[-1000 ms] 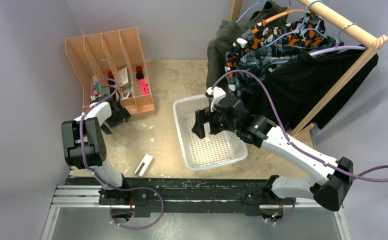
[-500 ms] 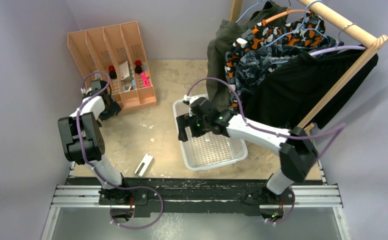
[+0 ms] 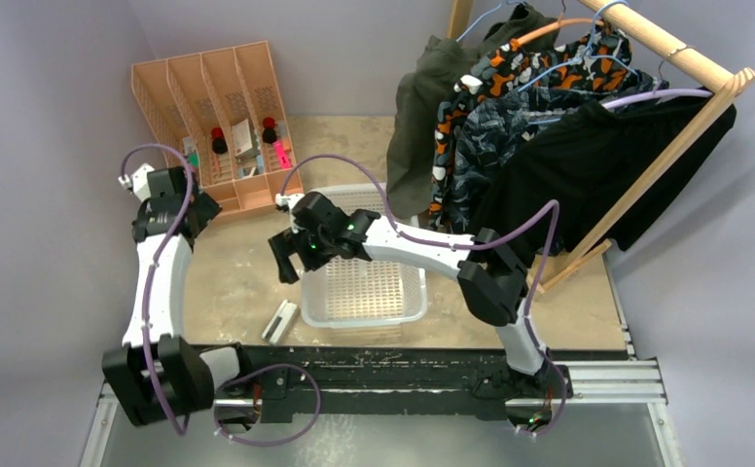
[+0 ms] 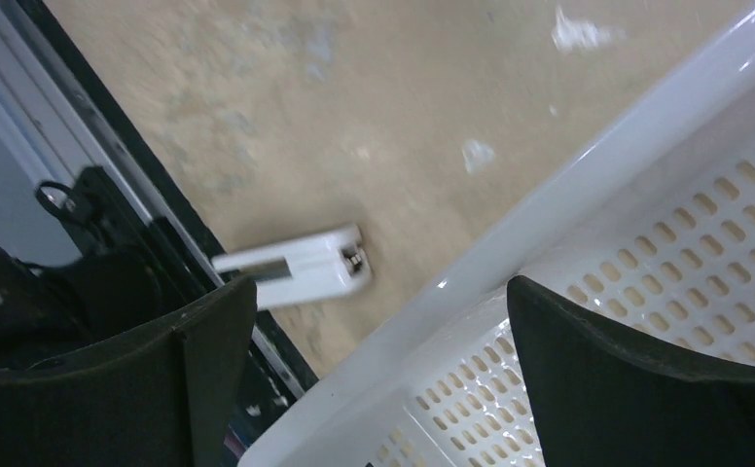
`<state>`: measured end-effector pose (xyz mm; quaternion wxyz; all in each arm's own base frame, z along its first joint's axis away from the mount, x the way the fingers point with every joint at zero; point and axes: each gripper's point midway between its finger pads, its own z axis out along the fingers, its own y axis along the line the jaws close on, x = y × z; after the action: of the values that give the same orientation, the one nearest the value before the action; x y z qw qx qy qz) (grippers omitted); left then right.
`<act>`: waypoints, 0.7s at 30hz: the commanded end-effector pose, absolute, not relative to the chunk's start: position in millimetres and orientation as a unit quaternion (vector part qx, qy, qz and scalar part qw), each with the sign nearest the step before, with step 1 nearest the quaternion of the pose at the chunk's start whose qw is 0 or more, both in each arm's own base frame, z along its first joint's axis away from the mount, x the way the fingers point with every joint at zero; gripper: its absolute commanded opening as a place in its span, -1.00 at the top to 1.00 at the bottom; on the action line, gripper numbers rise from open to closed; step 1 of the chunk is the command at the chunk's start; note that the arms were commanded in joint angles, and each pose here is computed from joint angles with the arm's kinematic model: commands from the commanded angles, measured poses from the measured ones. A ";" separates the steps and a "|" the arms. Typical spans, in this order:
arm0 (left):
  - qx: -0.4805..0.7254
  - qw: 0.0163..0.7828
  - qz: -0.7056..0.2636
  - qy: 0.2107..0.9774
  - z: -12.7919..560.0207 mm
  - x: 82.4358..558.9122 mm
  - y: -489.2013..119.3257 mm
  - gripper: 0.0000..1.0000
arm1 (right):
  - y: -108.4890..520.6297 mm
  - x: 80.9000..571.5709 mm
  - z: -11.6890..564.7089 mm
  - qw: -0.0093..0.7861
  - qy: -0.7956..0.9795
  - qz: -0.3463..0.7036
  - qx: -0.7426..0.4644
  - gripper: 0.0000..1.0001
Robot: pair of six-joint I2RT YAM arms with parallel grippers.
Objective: Remove the shorts from the hanger
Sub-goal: Move the basket to the center of the board.
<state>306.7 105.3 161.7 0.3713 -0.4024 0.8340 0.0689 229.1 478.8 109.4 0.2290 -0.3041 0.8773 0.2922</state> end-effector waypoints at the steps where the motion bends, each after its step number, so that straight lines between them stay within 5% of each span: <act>1: -0.475 0.405 0.138 0.769 183.2 265.8 128.8 -0.82 | 515.8 231.3 142.9 0.251 0.844 0.328 -0.343 -0.99; 9: -0.482 0.435 0.132 0.749 215.2 253.5 127.6 -0.84 | 518.3 243.3 197.5 0.324 0.826 0.305 -0.346 -0.99; 16: -0.380 0.449 0.006 0.809 233.7 285.3 81.4 -0.85 | 373.0 273.2 255.1 0.457 0.858 0.137 -0.192 -0.99; 21: -0.318 0.406 -0.119 0.849 219.8 286.2 7.5 -0.80 | 286.1 278.3 216.9 0.408 0.898 0.135 -0.096 -0.99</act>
<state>279.7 71.8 214.0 0.4209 -0.3944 0.8168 -0.0066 257.2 357.2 252.3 0.4250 -0.1981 0.8633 0.1867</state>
